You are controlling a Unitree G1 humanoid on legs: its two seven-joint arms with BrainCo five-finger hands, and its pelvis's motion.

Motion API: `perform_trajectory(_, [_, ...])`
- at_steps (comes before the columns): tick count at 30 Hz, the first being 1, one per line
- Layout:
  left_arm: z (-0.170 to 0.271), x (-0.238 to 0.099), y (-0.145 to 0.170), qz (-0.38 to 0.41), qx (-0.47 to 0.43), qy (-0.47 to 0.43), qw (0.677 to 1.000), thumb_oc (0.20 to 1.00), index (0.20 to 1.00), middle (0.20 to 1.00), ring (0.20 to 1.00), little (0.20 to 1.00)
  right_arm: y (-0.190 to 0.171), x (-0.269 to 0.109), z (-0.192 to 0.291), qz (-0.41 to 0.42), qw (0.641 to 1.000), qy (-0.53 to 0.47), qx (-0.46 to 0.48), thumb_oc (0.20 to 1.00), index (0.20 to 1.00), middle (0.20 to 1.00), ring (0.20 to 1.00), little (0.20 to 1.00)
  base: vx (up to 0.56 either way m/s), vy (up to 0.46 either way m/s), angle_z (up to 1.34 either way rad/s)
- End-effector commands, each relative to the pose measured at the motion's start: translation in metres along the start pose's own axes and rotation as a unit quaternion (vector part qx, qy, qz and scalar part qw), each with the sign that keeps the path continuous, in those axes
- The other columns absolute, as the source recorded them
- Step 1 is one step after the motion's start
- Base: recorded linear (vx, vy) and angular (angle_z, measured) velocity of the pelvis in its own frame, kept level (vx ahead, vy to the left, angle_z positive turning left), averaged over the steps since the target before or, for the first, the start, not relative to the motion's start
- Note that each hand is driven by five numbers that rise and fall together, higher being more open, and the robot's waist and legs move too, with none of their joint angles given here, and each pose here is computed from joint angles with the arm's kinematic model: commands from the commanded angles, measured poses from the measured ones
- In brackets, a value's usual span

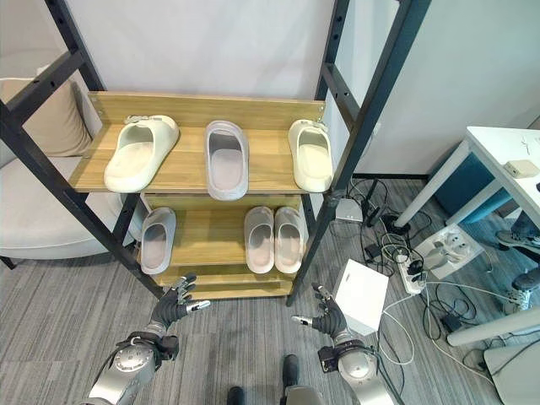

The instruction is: Arrange the slippers neatly on the shoe rack.

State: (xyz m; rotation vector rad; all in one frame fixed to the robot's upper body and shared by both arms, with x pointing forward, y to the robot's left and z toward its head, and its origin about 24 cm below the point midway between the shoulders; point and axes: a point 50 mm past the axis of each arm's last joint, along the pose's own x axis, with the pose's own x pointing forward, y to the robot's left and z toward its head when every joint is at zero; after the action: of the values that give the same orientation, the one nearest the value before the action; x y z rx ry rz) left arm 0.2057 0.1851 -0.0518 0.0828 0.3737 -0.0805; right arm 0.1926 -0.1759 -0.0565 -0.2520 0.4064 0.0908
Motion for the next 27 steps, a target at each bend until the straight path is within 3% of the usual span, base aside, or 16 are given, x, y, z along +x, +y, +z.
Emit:
perform_trajectory(1, [0.024, 0.005, -0.01, -0.019, -0.001, -0.066, 0.998, 1.0, 1.0, 1.0, 1.0, 1.0, -0.015, 0.004, 0.02, -0.015, 0.998, -0.054, -0.005, 1.0, 1.0, 1.0, 1.0, 1.0, 0.13, -0.151, -0.02])
perform_trajectory(10, [0.025, 0.007, -0.015, -0.013, -0.03, -0.062, 0.998, 1.0, 1.0, 1.0, 1.0, 1.0, -0.04, 0.0, 0.01, -0.06, 0.998, -0.035, 0.001, 1.0, 1.0, 1.0, 1.0, 1.0, 0.1, -0.06, 0.27])
perform_trajectory(27, [0.025, 0.006, -0.006, -0.018, 0.004, -0.061, 0.998, 1.0, 1.0, 1.0, 1.0, 1.0, -0.013, 0.004, 0.004, -0.019, 1.0, -0.013, 0.01, 1.0, 1.0, 1.0, 1.0, 1.0, 0.17, 0.261, -0.1])
